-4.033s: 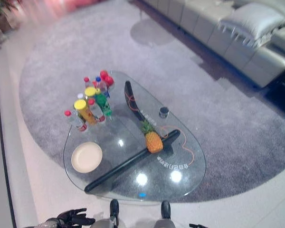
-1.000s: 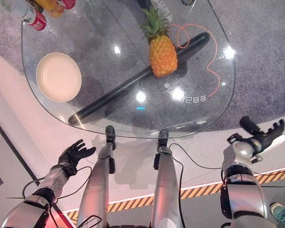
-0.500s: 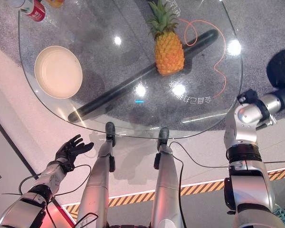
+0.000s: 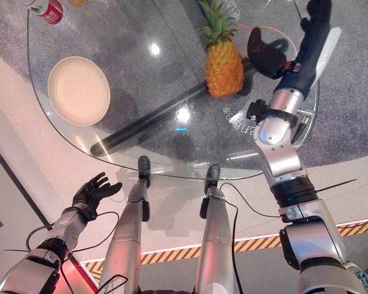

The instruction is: Pick up the fruit to the plate

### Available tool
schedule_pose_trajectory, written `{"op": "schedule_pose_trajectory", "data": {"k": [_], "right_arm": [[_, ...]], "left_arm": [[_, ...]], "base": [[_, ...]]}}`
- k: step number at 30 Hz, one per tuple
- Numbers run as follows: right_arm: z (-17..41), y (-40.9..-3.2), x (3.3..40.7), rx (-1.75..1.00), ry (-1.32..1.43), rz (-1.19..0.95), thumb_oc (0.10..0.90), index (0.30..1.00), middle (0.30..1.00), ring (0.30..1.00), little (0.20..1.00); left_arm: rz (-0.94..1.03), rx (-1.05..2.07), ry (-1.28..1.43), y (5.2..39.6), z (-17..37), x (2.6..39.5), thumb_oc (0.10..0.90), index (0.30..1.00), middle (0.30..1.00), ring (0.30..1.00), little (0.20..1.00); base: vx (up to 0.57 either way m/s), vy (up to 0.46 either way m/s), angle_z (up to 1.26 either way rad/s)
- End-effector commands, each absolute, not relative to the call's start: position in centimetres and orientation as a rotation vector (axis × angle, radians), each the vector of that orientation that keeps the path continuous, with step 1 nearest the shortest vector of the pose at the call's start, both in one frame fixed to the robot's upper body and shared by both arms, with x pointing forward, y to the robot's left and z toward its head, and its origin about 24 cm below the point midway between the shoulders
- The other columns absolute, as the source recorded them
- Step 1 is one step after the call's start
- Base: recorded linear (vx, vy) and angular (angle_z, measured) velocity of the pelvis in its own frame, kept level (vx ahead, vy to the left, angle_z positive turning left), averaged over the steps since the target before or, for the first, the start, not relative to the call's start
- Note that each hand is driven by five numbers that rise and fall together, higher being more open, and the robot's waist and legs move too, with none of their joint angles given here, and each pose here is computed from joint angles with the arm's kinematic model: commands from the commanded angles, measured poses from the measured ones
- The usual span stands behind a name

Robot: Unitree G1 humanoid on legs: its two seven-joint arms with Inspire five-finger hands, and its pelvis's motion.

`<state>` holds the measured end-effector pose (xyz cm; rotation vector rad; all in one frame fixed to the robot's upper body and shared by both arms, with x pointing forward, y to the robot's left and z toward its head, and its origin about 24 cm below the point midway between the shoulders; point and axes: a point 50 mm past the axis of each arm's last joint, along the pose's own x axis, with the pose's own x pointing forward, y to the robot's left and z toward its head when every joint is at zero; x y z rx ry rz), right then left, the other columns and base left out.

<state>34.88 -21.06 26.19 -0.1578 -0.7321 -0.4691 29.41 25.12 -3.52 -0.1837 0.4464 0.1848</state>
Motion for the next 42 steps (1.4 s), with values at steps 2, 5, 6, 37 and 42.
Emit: {"op": "schedule_pose_trajectory", "data": {"k": [2, 5, 6, 37, 42], "right_arm": [[31.0, -18.7, 32.6, -0.165, -0.968, -0.353, 0.8, 0.9, 0.9, 0.9, 0.9], [31.0, -17.7, 32.5, -0.176, -0.964, -0.317, 0.8, 0.9, 0.9, 0.9, 0.9], [31.0, -17.5, 32.5, -0.181, -0.963, -0.311, 0.8, 0.9, 0.9, 0.9, 0.9], [26.6, -18.6, 36.0, -0.239, -0.622, -0.489, 0.8, 0.9, 0.9, 0.9, 0.9], [26.2, -18.9, 36.4, -0.24, -0.58, -0.522, 0.8, 0.9, 0.9, 0.9, 0.9]], "left_arm": [[0.22, -0.161, 0.481, 25.4, -5.2, 27.6, 0.8, 0.9, 0.9, 0.9, 0.9], [0.206, -0.159, 0.484, 25.0, -5.3, 27.5, 0.8, 0.9, 0.9, 0.9, 0.9], [0.203, -0.159, 0.485, 24.9, -5.4, 27.5, 0.8, 0.9, 0.9, 0.9, 0.9], [0.163, -0.167, 0.503, 22.9, -5.8, 27.8, 0.8, 0.9, 0.9, 0.9, 0.9], [0.161, -0.165, 0.505, 22.8, -5.8, 27.8, 0.8, 0.9, 0.9, 0.9, 0.9]], "base": [[0.0, 0.0, 0.0], [0.0, 0.0, 0.0], [0.0, 0.0, 0.0], [0.0, 0.002, 0.01], [0.0, 0.0, 0.0]]}}
